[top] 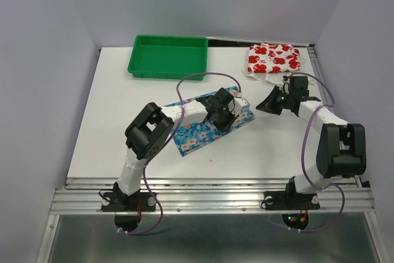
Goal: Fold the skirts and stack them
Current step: Fold the skirt
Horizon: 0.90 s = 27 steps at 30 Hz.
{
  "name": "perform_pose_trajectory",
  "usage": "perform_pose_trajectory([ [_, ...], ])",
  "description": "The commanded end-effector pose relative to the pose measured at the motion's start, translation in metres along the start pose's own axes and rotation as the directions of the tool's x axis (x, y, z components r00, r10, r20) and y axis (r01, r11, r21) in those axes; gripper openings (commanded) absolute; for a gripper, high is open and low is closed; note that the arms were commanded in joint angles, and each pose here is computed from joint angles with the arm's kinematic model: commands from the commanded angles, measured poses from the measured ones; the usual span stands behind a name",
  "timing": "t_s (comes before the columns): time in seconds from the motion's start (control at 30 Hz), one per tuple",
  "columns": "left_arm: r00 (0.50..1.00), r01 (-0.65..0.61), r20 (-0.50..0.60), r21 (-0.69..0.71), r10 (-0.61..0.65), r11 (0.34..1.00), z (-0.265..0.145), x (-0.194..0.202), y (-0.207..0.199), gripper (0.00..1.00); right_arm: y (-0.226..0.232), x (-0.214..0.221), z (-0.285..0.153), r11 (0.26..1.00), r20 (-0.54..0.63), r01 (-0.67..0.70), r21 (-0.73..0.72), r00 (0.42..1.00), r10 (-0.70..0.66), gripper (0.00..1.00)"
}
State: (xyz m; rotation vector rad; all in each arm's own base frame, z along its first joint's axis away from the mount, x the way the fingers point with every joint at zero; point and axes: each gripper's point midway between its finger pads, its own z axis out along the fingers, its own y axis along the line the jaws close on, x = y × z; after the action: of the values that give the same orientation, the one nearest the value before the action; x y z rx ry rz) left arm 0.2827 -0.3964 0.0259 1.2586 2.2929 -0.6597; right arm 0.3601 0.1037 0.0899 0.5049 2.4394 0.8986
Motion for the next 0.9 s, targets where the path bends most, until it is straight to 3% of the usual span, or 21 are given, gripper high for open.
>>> perform_pose_trajectory([
  [0.0, 1.000, 0.005, -0.028, 0.007, -0.005, 1.000, -0.001, 0.012, -0.001, 0.00, 0.026, -0.021, -0.011, 0.998, 0.033, 0.030, -0.058, 0.999, -0.028, 0.01],
  [0.4, 1.000, -0.010, -0.024, 0.003, 0.011, 1.000, -0.004, 0.014, 0.000, 0.00, 0.038, 0.007, 0.049, 0.975, -0.111, -0.073, -0.209, 0.993, 0.051, 0.01],
  [0.67, 0.998, -0.058, -0.003, -0.002, 0.058, 0.998, -0.029, 0.013, -0.004, 0.00, -0.030, 0.056, 0.080, 0.999, -0.229, -0.043, -0.009, 0.973, 0.040, 0.01],
  [0.7, 0.998, -0.064, -0.012, -0.004, 0.064, 0.998, -0.028, 0.017, -0.003, 0.03, -0.033, 0.057, 0.080, 0.999, -0.229, -0.039, 0.000, 0.973, 0.038, 0.01],
  [0.77, 0.995, -0.091, 0.034, -0.012, 0.091, 0.996, -0.048, 0.008, -0.003, 0.19, -0.041, 0.066, 0.079, 0.999, -0.249, -0.045, 0.027, 0.967, 0.050, 0.01],
  [0.8, 0.988, -0.103, 0.110, -0.032, 0.106, 0.994, -0.068, -0.012, -0.004, 0.26, -0.045, 0.067, 0.078, 0.998, -0.251, -0.037, 0.041, 0.967, 0.047, 0.01],
  [0.83, 0.987, -0.068, 0.139, -0.050, 0.075, 0.996, -0.079, -0.012, 0.004, 0.43, -0.048, 0.069, 0.077, 0.998, -0.251, -0.036, 0.053, 0.967, 0.048, 0.01],
  [0.87, 0.980, -0.067, 0.181, -0.057, 0.076, 0.996, -0.091, -0.019, 0.007, 0.52, -0.048, 0.070, 0.077, 0.998, -0.256, -0.031, 0.054, 0.966, 0.044, 0.01],
])
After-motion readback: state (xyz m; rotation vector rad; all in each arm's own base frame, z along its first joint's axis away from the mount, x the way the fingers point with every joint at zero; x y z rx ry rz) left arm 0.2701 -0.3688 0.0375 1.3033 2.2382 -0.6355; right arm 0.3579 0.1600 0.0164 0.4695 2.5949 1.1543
